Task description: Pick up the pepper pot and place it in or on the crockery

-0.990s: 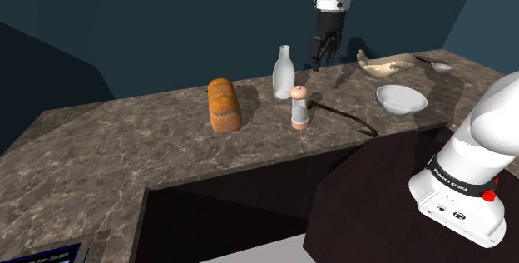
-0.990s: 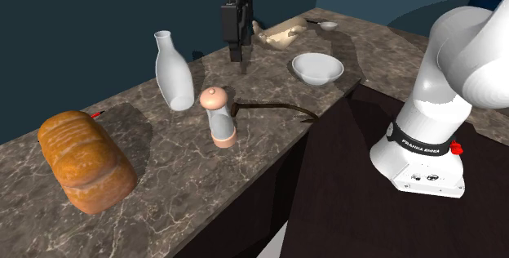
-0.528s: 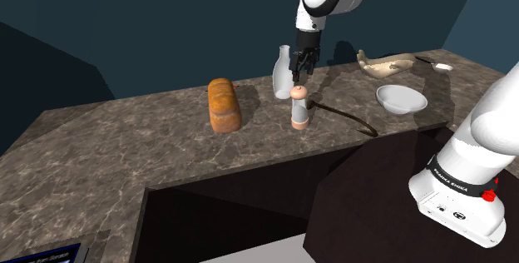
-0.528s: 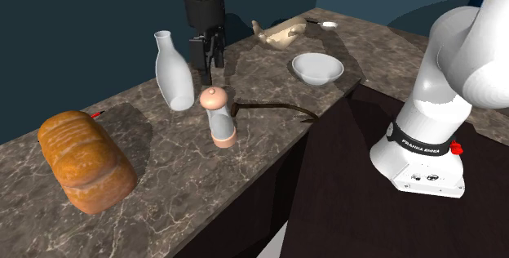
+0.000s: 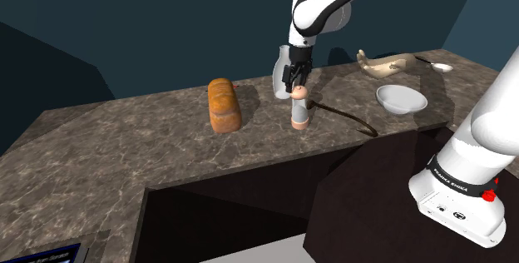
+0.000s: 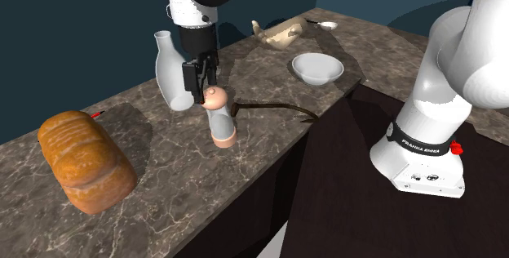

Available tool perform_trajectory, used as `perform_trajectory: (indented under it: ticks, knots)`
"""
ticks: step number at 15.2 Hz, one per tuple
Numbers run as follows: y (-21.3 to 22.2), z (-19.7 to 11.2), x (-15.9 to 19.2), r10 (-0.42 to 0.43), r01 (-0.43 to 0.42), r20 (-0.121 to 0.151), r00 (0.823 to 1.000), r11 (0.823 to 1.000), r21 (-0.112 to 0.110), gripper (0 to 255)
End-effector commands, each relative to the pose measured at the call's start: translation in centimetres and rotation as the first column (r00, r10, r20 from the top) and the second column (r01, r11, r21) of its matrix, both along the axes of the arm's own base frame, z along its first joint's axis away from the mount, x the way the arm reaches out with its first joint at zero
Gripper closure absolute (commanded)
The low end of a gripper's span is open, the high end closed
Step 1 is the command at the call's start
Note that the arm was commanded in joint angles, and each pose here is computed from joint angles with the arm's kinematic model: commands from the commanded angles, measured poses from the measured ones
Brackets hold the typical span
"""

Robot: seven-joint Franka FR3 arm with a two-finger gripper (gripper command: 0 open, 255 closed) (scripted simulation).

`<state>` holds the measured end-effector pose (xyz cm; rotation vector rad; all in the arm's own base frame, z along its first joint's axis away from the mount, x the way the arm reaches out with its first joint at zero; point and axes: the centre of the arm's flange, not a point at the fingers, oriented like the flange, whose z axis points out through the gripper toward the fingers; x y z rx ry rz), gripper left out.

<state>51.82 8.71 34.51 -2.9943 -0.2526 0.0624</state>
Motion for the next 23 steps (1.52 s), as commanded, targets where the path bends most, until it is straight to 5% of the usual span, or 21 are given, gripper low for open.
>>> perform_trajectory:
  ticks: [1, 9, 10, 23]
  knots:
    - [0.3, -1.1, 0.1, 0.000, 0.000, 0.000, 1.000, 1.000, 0.000, 0]
    - [0.3, -1.4, 0.1, 0.000, 0.000, 0.000, 1.000, 1.000, 0.000, 0]
    - [0.3, -1.4, 0.1, 0.000, 0.000, 0.000, 1.000, 1.000, 0.000, 255]
    - [0.3, 0.7, 0.1, 0.000, 0.000, 0.000, 1.000, 1.000, 0.000, 255]
